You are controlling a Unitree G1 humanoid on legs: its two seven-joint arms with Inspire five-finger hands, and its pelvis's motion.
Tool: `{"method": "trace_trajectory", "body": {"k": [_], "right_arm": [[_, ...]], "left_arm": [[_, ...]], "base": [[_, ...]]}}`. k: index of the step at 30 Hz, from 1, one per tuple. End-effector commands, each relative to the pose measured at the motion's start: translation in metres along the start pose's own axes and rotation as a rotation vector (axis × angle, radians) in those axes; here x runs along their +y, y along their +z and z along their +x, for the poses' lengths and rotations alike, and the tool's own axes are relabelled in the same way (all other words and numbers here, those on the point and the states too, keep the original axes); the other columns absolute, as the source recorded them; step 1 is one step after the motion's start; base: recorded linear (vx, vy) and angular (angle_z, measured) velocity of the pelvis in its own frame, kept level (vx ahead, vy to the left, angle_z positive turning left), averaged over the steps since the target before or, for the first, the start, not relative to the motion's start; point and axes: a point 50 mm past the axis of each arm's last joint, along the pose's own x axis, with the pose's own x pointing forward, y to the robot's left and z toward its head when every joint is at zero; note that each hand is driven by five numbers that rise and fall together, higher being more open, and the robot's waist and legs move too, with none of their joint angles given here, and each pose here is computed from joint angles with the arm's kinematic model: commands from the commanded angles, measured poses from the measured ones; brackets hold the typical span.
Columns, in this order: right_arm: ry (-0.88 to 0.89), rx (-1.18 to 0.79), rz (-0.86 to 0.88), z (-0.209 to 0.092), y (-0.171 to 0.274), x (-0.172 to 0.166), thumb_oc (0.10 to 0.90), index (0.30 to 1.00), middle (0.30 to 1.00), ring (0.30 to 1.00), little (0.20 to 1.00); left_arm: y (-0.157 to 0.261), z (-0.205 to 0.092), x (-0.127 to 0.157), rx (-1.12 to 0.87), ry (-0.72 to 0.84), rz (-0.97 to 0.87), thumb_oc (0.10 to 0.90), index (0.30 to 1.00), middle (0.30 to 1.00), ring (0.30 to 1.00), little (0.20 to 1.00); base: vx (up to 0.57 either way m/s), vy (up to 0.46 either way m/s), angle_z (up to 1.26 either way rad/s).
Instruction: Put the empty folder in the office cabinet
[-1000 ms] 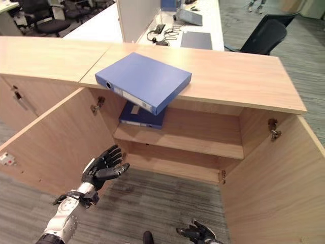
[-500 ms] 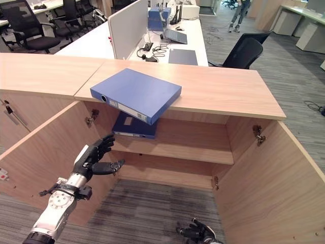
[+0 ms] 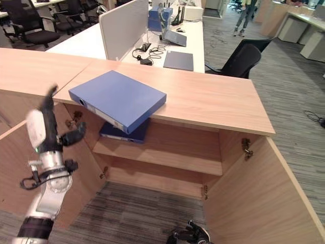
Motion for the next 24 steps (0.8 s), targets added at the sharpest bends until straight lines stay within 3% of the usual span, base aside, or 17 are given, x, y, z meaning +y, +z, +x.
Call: {"method": "trace_trajectory", "body": {"k": [1, 6, 12, 24], "right_arm": [[0.001, -0.021, -0.004, 0.002, 0.003, 0.008, 0.8, 0.9, 0.9, 0.9, 0.9], [-0.023, 0.003, -0.01, 0.0, -0.004, 0.001, 0.8, 0.9, 0.9, 0.9, 0.9], [-0.032, 0.017, -0.014, -0.001, -0.009, -0.002, 0.8, 0.9, 0.9, 0.9, 0.9], [-0.036, 0.043, 0.018, -0.004, -0.021, -0.008, 0.8, 0.9, 0.9, 0.9, 0.9]], "left_arm": [[0.043, 0.05, 0.029, -0.301, 0.284, 0.047, 0.8, 0.9, 0.9, 0.9, 0.9], [0.062, 0.062, 0.033, -0.437, 0.335, 0.111, 0.8, 0.9, 0.9, 0.9, 0.9], [0.074, 0.065, 0.029, -0.529, 0.293, 0.118, 0.8, 0.9, 0.9, 0.9, 0.9], [0.05, 0.04, 0.017, -0.479, 0.028, 0.101, 0.8, 0.9, 0.9, 0.9, 0.9]], "base": [[0.06, -0.056, 0.0], [0.06, -0.045, -0.04], [0.03, -0.018, -0.1], [0.0, -0.003, -0.02]]}}
